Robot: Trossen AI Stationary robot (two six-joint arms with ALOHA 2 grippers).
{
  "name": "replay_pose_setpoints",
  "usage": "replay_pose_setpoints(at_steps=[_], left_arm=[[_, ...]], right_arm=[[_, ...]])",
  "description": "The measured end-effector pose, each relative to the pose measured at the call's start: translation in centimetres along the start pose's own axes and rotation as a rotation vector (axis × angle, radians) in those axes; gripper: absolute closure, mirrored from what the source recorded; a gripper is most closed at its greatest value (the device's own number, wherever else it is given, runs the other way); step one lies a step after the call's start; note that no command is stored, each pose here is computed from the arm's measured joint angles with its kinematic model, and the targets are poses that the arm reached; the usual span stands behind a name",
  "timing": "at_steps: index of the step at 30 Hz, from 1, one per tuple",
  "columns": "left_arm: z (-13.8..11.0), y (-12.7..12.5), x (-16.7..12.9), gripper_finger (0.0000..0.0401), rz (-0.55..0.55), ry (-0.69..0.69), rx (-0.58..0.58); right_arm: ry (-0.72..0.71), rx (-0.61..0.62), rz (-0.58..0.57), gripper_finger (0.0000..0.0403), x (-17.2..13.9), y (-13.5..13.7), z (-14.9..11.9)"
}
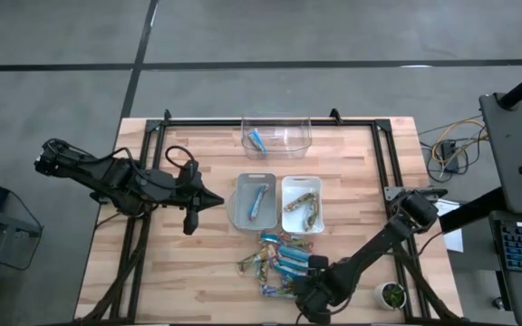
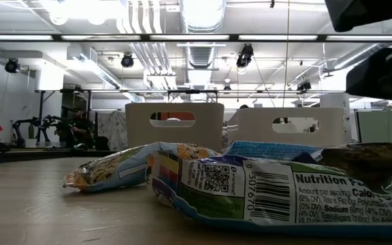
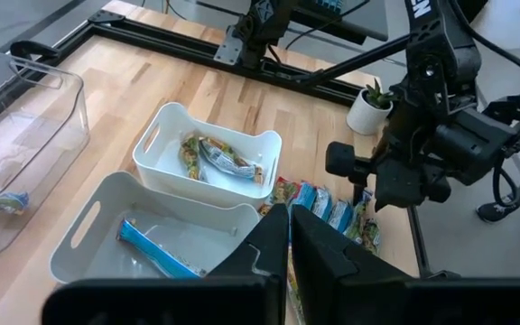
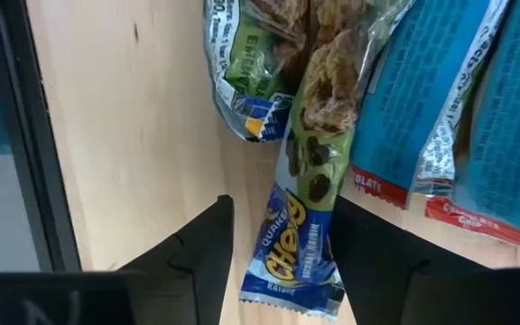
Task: Pick and place Granola Bars by type
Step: Put the blue granola bar into the transparent bin
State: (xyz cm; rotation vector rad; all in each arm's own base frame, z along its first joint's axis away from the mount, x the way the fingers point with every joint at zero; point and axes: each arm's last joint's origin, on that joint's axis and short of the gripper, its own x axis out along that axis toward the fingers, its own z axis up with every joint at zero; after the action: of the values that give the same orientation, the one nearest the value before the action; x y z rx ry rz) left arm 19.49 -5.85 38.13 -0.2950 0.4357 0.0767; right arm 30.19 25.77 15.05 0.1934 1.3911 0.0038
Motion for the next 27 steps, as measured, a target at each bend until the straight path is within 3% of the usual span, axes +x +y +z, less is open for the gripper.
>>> replay_pose_setpoints(at_steps=[6,19,27], left_arm=[[0.0,0.0,0.0,0.0401,0.000,0.000,0.000],[0.0,0.0,0.0,0.0401,0.001,0.001,0.000],[0.0,0.0,0.0,0.0401,0.002,0.004,0.002]], right_arm=[[0.011,0.002,-0.002,0.0255,0.4,0.0,0.0],[0.011,0.005,0.004,0.0352,0.3,0.0,0.0],[0.009,0.012,0.008,0.0364,-0.7,-0.1,-0.1]])
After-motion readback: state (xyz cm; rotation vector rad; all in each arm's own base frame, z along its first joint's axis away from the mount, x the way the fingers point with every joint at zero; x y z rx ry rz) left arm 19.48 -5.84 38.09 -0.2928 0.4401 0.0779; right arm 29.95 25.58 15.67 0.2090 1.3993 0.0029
